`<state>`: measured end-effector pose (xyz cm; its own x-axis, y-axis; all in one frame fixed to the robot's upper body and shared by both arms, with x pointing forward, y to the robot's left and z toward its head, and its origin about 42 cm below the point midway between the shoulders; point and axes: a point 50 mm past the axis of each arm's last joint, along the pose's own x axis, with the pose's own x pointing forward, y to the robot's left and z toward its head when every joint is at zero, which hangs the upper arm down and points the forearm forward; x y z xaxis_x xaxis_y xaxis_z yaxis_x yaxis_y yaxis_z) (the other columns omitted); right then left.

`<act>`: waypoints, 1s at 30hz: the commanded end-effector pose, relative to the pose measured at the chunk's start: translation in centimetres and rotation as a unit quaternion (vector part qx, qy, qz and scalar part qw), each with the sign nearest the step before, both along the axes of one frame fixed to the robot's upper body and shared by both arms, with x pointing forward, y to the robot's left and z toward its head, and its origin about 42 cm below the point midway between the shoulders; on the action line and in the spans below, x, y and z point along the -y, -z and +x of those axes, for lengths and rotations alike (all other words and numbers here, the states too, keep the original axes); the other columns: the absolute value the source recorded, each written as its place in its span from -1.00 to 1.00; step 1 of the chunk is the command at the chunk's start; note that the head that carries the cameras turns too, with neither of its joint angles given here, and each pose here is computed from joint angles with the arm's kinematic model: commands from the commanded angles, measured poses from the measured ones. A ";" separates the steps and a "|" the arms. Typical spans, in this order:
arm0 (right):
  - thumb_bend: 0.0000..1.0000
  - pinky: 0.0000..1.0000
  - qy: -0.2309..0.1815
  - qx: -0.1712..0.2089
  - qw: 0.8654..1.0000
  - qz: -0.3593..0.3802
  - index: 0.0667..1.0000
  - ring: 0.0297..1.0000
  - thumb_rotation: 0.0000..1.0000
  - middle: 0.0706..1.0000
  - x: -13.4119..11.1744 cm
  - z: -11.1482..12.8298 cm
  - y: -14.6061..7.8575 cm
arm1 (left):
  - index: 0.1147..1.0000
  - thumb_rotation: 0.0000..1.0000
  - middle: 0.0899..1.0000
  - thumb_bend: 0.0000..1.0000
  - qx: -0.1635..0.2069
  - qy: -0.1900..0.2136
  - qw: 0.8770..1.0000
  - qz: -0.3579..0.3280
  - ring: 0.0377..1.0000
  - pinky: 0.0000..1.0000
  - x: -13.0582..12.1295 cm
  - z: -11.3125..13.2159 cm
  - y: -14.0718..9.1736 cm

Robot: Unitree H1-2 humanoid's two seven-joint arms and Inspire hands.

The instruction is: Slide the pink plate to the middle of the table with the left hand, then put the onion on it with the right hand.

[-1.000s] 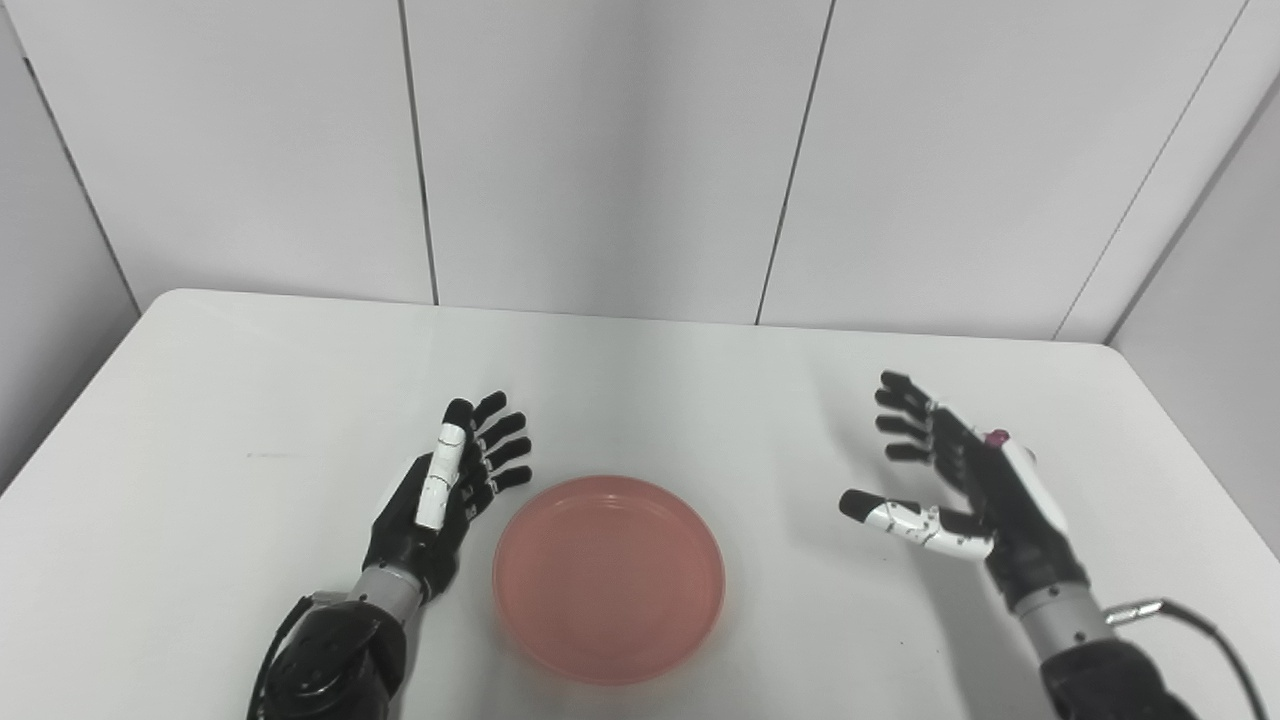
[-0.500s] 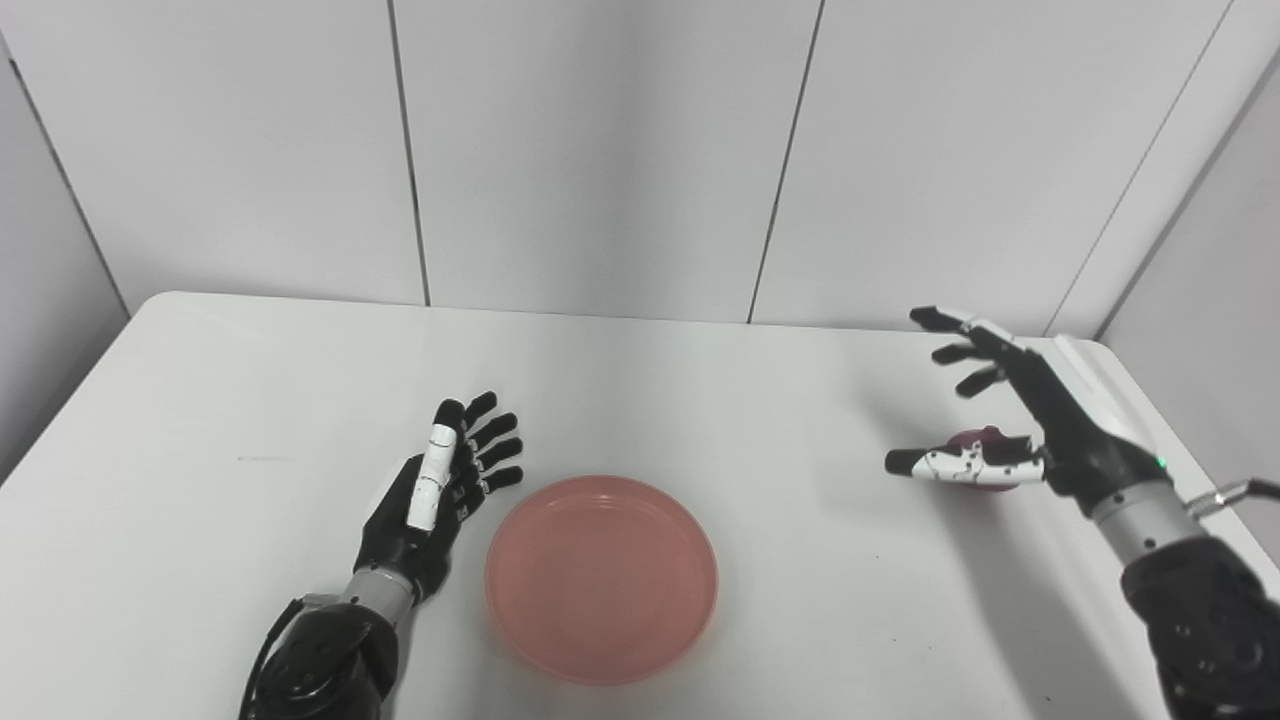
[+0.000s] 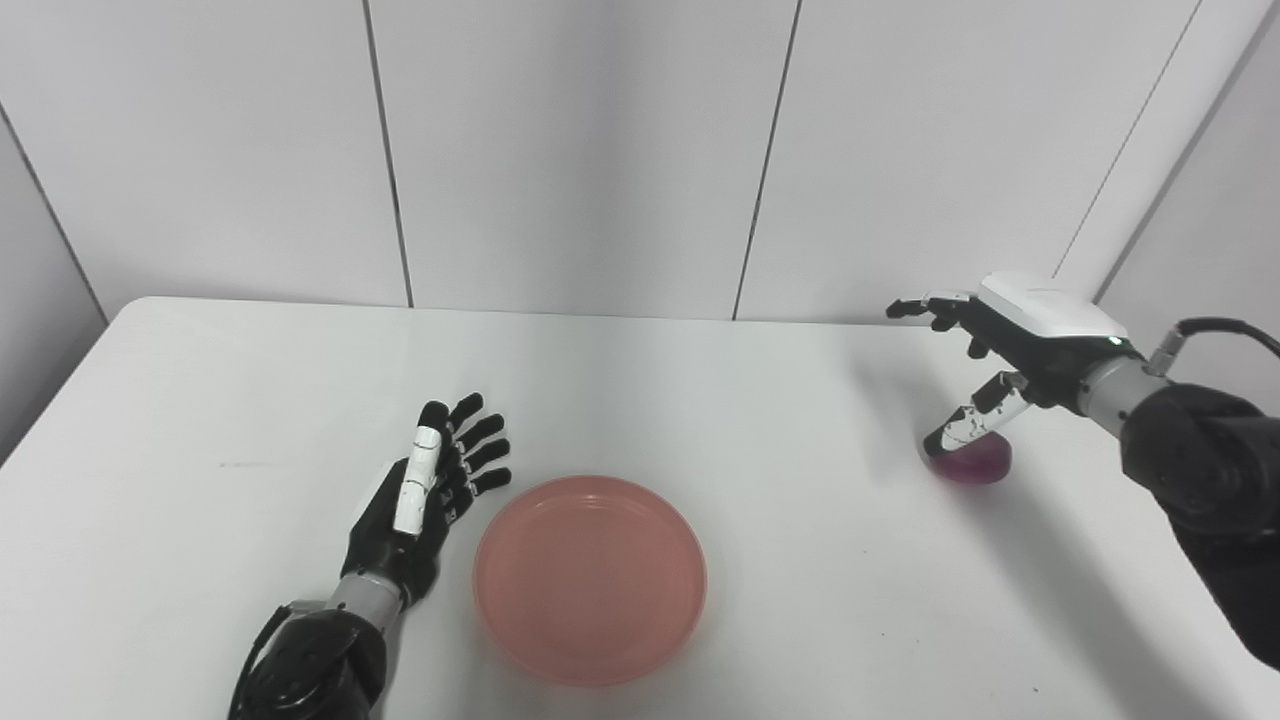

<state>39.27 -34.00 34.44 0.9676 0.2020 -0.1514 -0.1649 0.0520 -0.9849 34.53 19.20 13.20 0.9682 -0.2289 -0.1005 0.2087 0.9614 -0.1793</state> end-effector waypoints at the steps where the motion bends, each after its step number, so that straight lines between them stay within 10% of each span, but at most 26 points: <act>1: 1.00 0.18 0.015 0.027 0.999 -0.023 0.65 0.58 -0.88 0.73 0.5 0.8 -3.2 | 0.81 0.96 0.78 0.49 -0.019 0.003 1.000 0.003 0.75 0.65 -0.1 -0.2 0.5; 30: 1.00 0.14 0.097 -0.114 0.982 -0.114 0.71 0.62 -0.86 0.83 1.8 4.8 0.6 | 0.81 0.94 0.78 0.51 -0.023 0.000 1.000 -0.001 0.76 0.64 -0.1 -0.5 0.6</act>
